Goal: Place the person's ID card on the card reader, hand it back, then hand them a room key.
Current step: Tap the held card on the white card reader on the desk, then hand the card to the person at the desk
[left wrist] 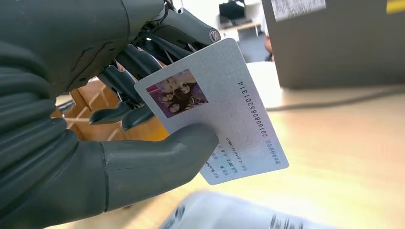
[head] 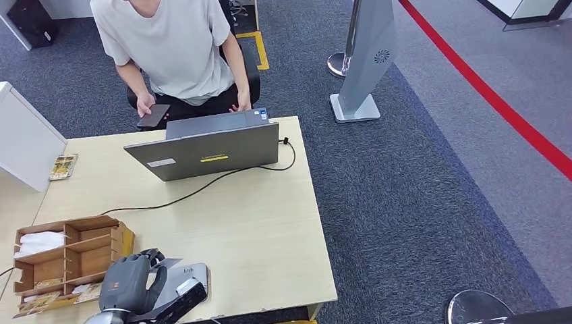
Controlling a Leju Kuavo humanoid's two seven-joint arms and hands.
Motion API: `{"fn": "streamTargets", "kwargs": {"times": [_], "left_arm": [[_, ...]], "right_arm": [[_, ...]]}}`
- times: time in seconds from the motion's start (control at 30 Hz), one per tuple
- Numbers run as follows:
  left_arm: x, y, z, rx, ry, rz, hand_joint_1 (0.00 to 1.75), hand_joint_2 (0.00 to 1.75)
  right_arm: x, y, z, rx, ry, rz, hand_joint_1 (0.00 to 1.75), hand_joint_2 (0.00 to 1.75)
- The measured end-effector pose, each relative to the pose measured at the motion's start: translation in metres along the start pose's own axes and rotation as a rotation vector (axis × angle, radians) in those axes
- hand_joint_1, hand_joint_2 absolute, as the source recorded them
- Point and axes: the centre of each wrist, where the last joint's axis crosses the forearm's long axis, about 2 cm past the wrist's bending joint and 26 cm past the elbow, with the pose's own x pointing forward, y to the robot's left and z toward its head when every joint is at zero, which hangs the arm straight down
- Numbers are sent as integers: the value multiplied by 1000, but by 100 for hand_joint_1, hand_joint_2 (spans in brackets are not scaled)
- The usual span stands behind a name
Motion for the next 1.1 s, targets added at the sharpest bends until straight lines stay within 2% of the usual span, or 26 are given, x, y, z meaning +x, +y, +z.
{"fn": "streamTargets", "kwargs": {"times": [0.37, 0.53, 0.63, 0.8, 0.97, 1.1], "left_arm": [[-10, -11, 9, -128, -34, -50, 175, 175], [-12, -11, 11, -113, -23, -60, 175, 175], [-11, -7, 10, -55, -29, -63, 175, 175], [-7, 19, 0, 155, -93, -81, 175, 175], [-10, 73, -18, 587, -219, -87, 175, 175], [-22, 124, -35, 912, -279, -108, 175, 175]], "right_arm": [[2, -1, 0, 5, 2, 27, 0, 175], [2, -1, 0, 6, 1, 27, 0, 175], [2, -1, 0, 5, -2, 24, 0, 175], [2, -1, 0, 3, -12, 22, 0, 175], [2, -1, 0, 4, -28, 42, 0, 175], [3, 1, 0, 17, -47, 95, 0, 175]]}}
